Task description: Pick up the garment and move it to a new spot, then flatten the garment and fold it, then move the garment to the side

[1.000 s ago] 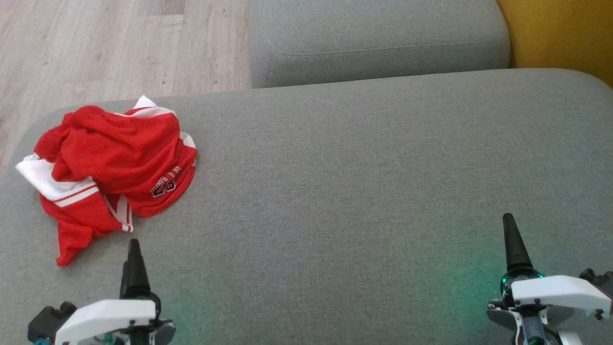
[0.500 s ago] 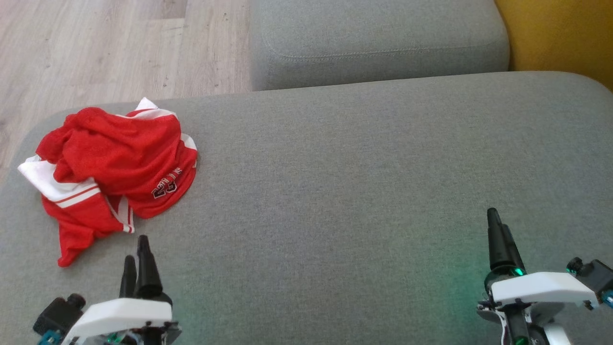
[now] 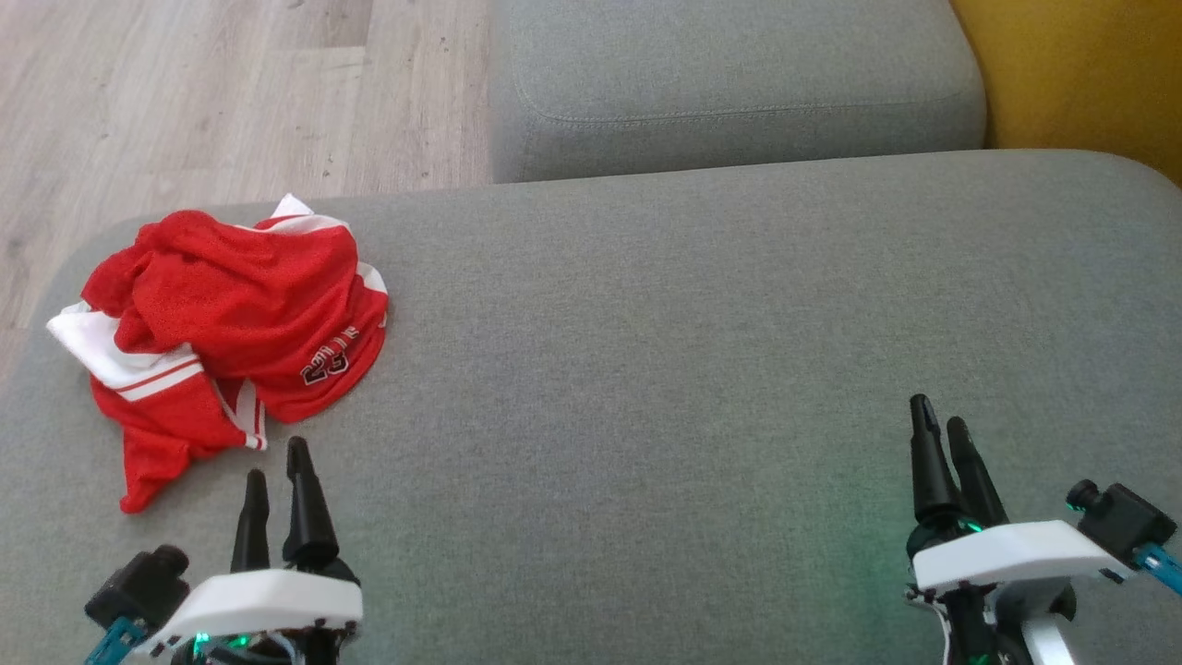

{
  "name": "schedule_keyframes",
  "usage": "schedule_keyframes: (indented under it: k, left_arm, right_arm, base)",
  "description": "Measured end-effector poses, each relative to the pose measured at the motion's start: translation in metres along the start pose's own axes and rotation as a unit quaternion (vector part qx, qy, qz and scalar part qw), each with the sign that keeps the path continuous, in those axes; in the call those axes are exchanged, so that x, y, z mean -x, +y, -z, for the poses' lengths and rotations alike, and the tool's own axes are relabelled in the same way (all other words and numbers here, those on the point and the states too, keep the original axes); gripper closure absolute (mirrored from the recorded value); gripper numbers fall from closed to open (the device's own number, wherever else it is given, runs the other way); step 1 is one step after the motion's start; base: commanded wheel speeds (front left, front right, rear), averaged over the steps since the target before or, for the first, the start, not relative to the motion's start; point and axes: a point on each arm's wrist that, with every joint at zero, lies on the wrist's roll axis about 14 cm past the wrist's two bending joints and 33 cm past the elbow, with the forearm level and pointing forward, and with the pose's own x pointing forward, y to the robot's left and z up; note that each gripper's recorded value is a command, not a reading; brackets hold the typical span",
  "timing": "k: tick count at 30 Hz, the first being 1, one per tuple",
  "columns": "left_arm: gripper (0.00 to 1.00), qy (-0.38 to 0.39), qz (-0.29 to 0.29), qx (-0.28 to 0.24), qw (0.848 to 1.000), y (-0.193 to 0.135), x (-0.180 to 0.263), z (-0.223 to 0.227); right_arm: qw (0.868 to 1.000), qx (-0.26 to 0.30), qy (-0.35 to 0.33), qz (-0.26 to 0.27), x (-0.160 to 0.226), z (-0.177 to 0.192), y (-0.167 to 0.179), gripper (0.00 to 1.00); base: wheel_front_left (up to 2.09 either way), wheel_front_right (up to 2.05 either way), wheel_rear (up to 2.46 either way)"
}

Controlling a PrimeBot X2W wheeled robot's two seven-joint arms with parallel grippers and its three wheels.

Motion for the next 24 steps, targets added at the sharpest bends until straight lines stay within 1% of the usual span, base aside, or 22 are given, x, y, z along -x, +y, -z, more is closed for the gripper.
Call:
schedule_keyframes:
  k: [1,7,13,24]
  left_arm:
    - [0.0,0.0,0.0,0.0,1.0,0.0,0.0,0.0]
    - [0.0,-0.007,0.018,-0.041,0.999,-0.011,0.002,-0.001]
    - [0.0,-0.009,0.009,-0.08,0.997,-0.006,0.007,0.002]
    - [0.0,-0.034,0.019,-0.155,0.987,-0.018,0.007,-0.004]
  right_arm:
    - [1.0,0.0,0.0,0.0,0.0,0.0,0.0,0.0]
    - [0.999,0.038,-0.001,-0.014,0.0,0.001,0.008,0.0]
    - [0.997,0.078,-0.006,-0.027,0.001,0.0,0.015,0.0]
    - [0.988,0.143,-0.013,-0.05,0.001,0.001,0.027,0.0]
  base:
    - [0.0,0.0,0.0]
    - [0.0,0.0,0.0]
    - [0.0,0.0,0.0]
    - [0.0,0.0,0.0]
